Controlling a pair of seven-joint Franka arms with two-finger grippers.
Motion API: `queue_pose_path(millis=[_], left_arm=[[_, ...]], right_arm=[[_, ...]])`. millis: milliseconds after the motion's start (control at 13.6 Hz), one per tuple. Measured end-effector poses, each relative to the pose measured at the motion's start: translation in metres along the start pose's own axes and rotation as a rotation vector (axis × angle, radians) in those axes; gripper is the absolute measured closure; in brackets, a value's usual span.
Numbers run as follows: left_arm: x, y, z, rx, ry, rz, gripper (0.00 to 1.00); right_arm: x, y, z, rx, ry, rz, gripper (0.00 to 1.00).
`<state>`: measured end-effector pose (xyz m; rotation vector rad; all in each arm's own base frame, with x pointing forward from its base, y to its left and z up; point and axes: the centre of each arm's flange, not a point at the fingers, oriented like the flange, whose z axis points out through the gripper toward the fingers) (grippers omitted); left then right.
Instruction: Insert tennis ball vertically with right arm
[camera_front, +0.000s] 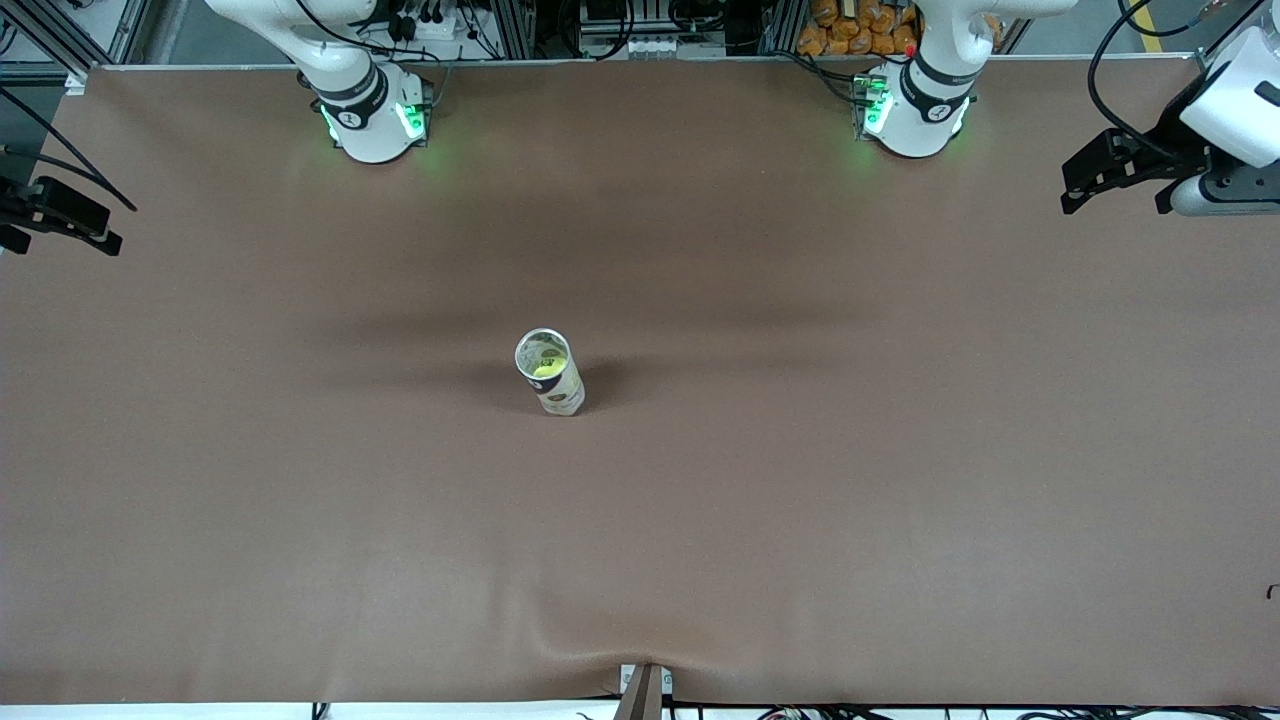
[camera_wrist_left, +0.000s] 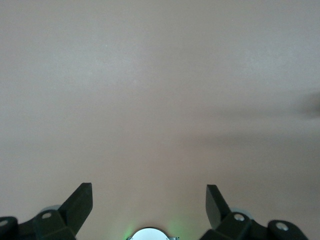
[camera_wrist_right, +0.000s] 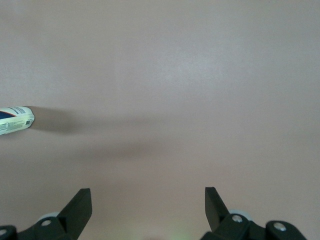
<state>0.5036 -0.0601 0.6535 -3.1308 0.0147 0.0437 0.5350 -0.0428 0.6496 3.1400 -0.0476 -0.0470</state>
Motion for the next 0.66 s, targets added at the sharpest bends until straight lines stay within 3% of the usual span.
queue_pose_path(millis=[663], left_arm=[[0.0081, 0.0002, 0.0093, 0.002, -0.015, -0.014, 0.00]], right_arm=[[0.0000, 0.0000, 0.0000, 0.000, 0.000, 0.000, 0.00]])
